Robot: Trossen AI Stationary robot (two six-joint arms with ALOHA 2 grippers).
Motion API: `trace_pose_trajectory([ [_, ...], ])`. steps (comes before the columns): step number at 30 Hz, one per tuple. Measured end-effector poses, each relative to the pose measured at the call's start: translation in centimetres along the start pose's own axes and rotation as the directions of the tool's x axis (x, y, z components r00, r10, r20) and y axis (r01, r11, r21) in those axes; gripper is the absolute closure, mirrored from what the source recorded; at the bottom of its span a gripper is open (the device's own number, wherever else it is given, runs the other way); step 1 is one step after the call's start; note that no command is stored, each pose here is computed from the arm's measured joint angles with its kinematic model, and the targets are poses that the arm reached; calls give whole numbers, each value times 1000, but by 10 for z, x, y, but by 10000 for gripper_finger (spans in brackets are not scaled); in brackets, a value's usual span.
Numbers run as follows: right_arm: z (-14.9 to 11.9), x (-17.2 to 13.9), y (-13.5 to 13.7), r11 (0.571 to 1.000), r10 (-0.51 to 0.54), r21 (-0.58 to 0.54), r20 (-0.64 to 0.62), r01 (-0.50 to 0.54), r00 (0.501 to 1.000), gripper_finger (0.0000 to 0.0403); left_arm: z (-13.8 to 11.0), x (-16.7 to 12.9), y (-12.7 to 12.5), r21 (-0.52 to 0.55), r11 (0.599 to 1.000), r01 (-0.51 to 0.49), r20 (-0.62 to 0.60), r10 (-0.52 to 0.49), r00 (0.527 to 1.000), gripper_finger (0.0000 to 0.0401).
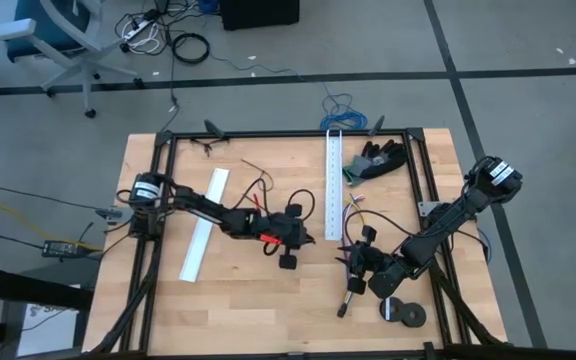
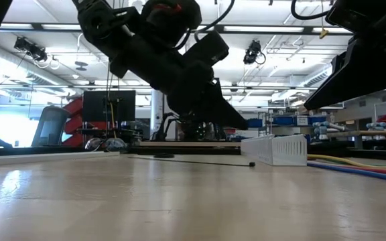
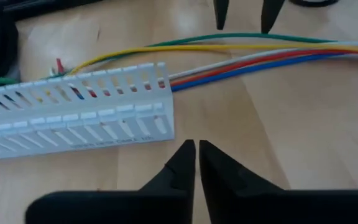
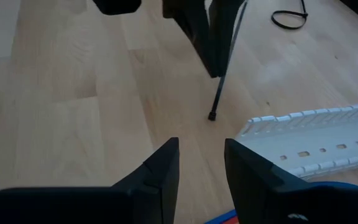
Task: Ziptie cables
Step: Prepare the black zip tie
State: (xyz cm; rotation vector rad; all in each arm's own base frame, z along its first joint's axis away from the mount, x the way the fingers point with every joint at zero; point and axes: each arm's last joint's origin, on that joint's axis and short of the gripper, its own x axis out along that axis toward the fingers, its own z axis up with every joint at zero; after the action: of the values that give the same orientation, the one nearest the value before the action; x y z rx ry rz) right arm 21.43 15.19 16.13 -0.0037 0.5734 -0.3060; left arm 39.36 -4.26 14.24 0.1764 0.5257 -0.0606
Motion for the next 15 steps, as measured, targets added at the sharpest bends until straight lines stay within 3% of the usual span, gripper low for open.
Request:
trace_pose_trajectory([
  [10, 0, 0, 0, 1000, 0, 0, 0, 0, 1000, 289, -6, 4, -1, 74, 997, -13, -30, 15, 999, 287],
  [15, 0, 0, 0, 1000, 0, 0, 0, 0, 1000, 289, -12, 10, -3, 80, 997, -10, -37, 13, 999, 273],
])
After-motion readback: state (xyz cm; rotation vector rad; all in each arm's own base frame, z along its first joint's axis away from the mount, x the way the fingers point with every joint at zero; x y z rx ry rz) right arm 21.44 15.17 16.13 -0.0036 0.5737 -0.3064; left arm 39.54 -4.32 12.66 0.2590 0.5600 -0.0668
